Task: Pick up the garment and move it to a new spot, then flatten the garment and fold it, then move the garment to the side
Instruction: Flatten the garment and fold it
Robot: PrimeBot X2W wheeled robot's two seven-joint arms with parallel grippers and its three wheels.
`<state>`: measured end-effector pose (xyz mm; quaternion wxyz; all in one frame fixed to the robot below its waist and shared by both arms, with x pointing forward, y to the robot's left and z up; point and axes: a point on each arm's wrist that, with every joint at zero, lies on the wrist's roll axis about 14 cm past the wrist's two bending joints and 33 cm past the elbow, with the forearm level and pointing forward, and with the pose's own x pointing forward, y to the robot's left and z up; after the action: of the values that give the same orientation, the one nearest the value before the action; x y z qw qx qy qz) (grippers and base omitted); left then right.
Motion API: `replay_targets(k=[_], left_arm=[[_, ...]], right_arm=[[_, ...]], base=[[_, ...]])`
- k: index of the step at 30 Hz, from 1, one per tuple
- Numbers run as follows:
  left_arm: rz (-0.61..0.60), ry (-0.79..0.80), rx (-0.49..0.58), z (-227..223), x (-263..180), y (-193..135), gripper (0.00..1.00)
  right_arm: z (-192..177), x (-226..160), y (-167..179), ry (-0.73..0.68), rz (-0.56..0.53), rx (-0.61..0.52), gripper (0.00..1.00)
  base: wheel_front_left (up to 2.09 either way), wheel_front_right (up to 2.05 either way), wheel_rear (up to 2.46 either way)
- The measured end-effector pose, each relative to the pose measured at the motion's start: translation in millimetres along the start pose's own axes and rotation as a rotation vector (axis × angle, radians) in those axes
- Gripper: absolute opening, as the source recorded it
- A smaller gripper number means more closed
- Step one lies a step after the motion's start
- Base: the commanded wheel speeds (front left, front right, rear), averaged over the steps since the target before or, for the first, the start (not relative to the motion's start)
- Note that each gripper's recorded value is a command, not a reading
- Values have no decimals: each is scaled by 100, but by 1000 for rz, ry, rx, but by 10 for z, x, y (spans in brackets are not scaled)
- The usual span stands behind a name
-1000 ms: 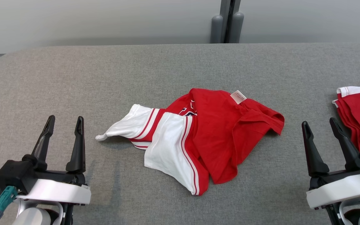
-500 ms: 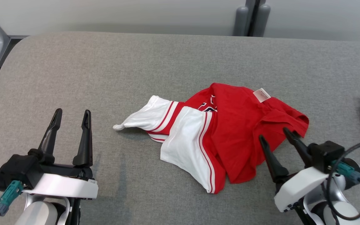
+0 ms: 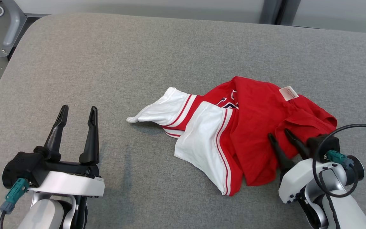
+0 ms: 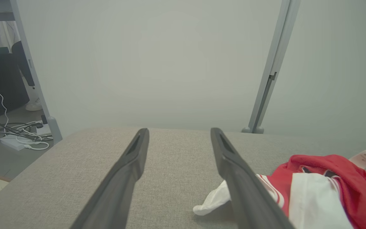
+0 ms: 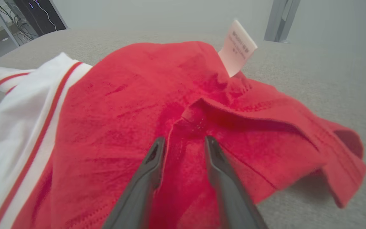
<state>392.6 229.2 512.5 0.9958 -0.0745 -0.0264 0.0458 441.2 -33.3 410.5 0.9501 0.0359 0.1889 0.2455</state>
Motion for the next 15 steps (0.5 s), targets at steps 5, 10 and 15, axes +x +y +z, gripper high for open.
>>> replay_targets(k=[5,10,15], left_arm=[[-12,-7,4,-2,46,-31,100],[-37,-13,6,-8,110,-101,100],[-67,-15,-1,-31,183,-203,100]], right_arm=[[78,-32,-103,-39,-38,12,0],[473,-95,-211,-171,-74,-17,0],[1000,-404,-520,-346,-185,-46,0]], base=[[0,0,0],[0,0,0],[0,0,0]])
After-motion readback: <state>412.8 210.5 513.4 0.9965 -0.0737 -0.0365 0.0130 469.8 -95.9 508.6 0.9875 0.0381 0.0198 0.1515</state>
